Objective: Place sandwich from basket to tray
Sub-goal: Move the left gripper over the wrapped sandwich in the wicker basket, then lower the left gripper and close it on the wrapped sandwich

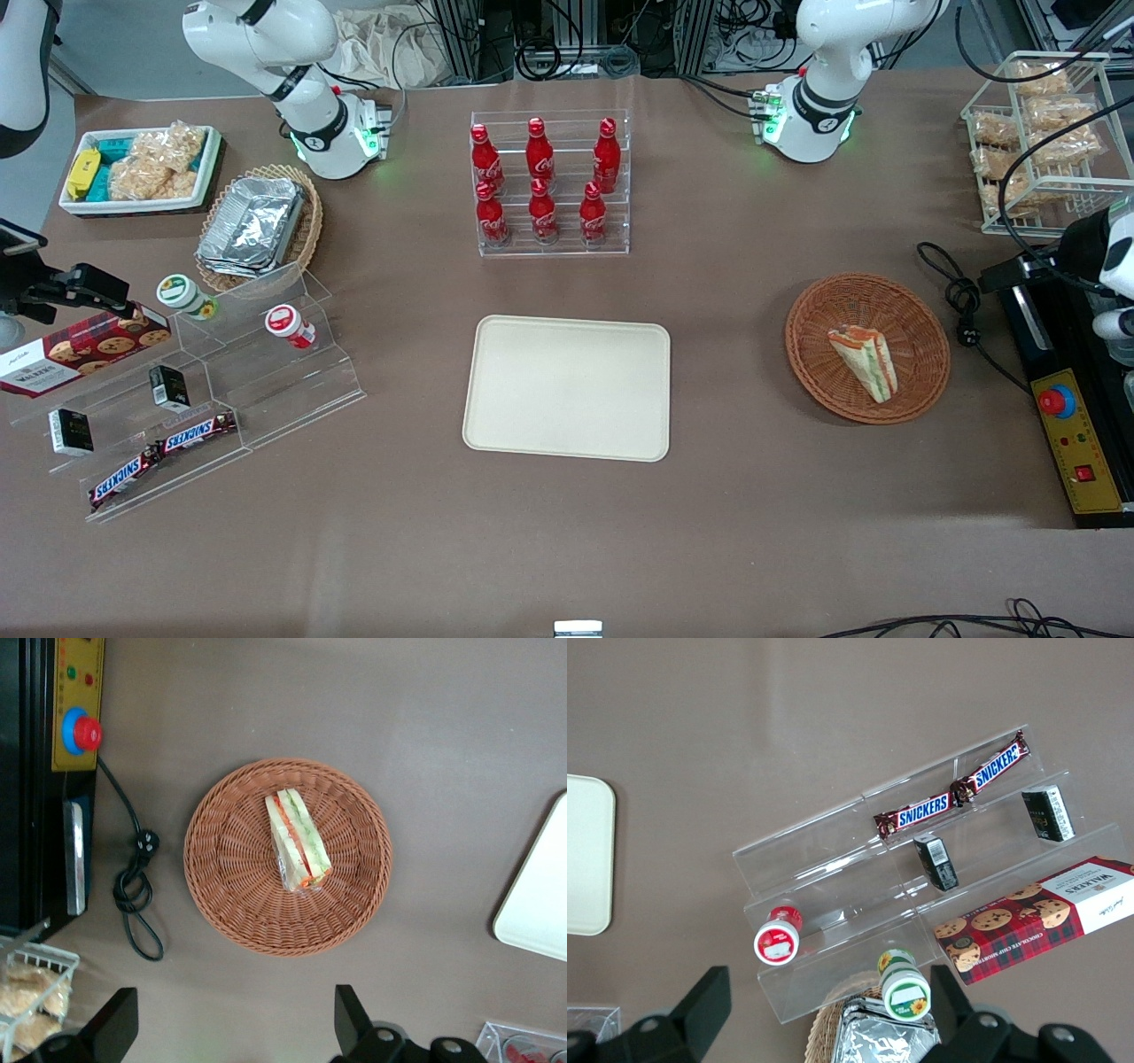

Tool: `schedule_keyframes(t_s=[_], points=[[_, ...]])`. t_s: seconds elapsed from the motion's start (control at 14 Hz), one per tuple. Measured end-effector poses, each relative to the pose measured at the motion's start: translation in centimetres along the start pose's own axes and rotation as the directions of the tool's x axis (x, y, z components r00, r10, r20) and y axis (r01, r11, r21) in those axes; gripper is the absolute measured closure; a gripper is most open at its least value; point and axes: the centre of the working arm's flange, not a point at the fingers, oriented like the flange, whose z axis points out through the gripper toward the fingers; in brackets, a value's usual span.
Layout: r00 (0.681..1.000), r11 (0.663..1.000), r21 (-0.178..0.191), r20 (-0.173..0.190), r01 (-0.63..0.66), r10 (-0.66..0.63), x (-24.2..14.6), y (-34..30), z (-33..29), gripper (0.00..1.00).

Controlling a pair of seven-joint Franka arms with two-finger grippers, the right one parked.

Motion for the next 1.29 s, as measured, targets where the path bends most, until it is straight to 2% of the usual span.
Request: schedule_keyframes(t_s=[0.21, 0.5, 0.64, 0.93, 1.29], points=[[0.98, 0.981, 0.01, 0.029, 0.194, -0.194, 0.3, 0.4, 2.6, 0.0], [0.921, 0.921, 0.004, 0.011, 0.39, -0.39, 0.6, 1.5, 8.6, 0.01], [0.905, 0.905, -0.013, -0.01, 0.425, -0.425, 0.6, 1.7, 12.3, 0.01], [0.896, 0.898, -0.067, -0.072, 0.434, -0.438, -0.5, 1.6, 19.0, 0.01], [0.893, 0.898, -0.11, -0.109, 0.426, -0.437, -0.3, 2.4, 22.0, 0.01]])
